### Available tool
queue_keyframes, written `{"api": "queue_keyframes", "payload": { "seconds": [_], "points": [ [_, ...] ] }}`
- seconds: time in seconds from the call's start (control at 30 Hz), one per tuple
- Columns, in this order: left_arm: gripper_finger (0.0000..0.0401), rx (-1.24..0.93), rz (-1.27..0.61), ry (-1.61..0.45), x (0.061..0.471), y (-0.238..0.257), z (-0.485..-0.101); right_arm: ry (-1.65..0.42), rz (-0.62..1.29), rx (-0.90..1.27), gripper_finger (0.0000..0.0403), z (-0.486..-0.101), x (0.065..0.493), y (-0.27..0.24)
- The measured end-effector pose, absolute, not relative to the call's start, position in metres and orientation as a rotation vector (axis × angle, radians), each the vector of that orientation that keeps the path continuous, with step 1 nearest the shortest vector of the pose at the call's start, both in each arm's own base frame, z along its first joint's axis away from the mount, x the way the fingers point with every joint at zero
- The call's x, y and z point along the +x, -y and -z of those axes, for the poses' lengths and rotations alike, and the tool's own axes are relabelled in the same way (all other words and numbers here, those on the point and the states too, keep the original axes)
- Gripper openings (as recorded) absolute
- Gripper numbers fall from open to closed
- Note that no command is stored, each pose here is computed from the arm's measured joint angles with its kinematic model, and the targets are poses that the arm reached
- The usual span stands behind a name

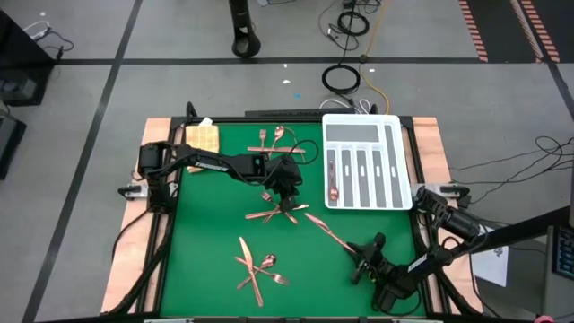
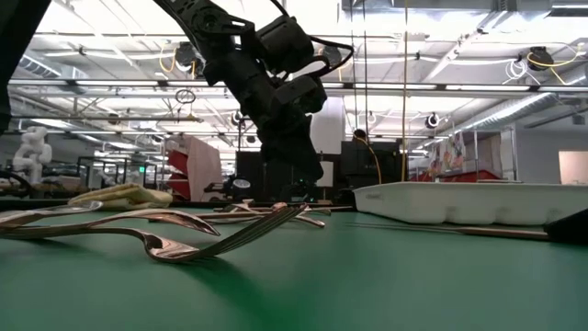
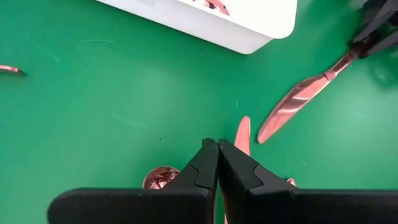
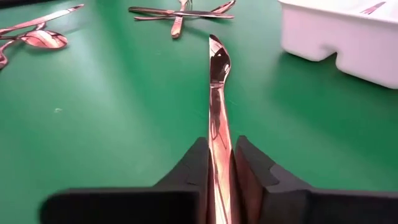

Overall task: Sort silverware
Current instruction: Put the bottom right gold table knife into the silverware organizer

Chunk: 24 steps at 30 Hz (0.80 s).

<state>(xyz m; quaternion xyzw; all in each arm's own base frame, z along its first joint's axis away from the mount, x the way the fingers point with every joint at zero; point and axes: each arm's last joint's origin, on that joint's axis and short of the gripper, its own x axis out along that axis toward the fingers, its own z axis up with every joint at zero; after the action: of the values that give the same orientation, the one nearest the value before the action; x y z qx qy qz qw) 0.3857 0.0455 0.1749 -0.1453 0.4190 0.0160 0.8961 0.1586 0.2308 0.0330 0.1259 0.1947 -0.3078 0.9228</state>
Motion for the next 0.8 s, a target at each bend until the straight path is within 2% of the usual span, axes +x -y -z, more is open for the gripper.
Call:
{"api": "queue_keyframes", "payload": {
  "seconds": [0.27, 0.5, 0.63, 0.8],
  "points": [
    [0.0015, -0.301, -0.033, -0.868, 0.386, -0.046, -0.175, -0.429, 0.668, 0.319, 0.0018, -0.041, 0.159, -0.23],
    [0.0015, -0.3, -0.034, -0.869, 0.386, -0.046, -0.175, -0.588, 0.734, 0.419, 0.0016, -0.07, 0.169, -0.223],
    [0.0015, -0.3, -0.034, -0.869, 0.386, -0.046, -0.175, -0.626, 0.733, 0.417, 0.0002, -0.086, 0.176, -0.218],
    [0.0015, -0.296, -0.032, -0.869, 0.386, -0.046, -0.175, -0.628, 0.722, 0.375, 0.0005, -0.099, 0.179, -0.212]
  ]
}}
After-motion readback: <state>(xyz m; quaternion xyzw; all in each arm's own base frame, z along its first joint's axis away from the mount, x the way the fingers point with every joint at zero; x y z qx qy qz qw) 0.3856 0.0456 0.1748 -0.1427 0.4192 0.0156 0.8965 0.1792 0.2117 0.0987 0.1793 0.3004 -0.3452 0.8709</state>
